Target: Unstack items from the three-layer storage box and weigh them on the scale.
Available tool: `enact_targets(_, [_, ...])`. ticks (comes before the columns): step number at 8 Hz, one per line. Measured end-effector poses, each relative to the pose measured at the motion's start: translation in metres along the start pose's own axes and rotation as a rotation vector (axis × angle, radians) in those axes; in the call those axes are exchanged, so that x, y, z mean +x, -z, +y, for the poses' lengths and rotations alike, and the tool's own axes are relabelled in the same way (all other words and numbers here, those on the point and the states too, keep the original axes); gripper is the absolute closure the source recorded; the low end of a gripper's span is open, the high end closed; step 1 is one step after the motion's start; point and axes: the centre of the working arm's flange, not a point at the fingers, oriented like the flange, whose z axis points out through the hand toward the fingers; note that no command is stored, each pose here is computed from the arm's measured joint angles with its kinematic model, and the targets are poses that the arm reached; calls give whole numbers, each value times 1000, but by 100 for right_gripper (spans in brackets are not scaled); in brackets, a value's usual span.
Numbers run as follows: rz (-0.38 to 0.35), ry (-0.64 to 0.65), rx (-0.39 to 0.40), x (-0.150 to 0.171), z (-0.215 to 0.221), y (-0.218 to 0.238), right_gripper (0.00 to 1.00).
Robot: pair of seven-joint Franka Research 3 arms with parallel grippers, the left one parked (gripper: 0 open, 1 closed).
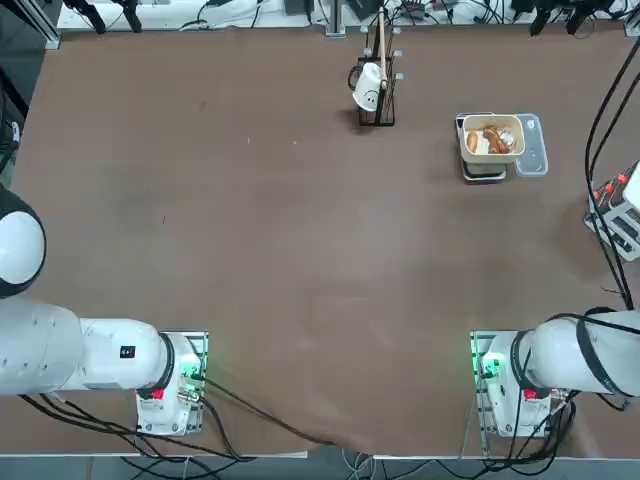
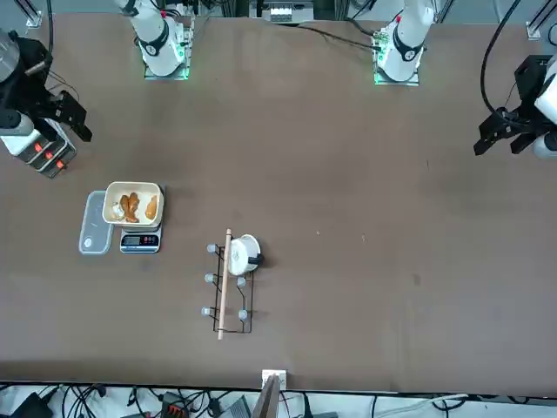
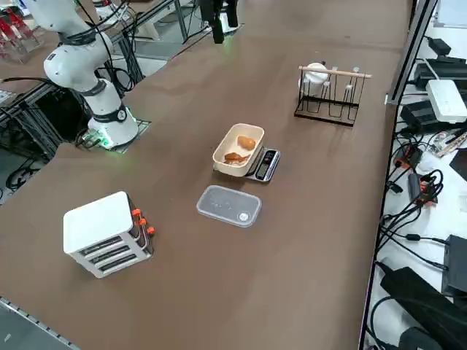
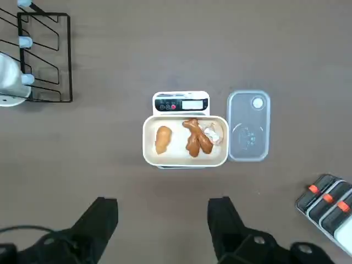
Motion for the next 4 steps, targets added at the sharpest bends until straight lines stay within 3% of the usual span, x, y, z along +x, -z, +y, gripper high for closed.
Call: enact_targets(4, [-53,-32,-4,10,18,-6,0])
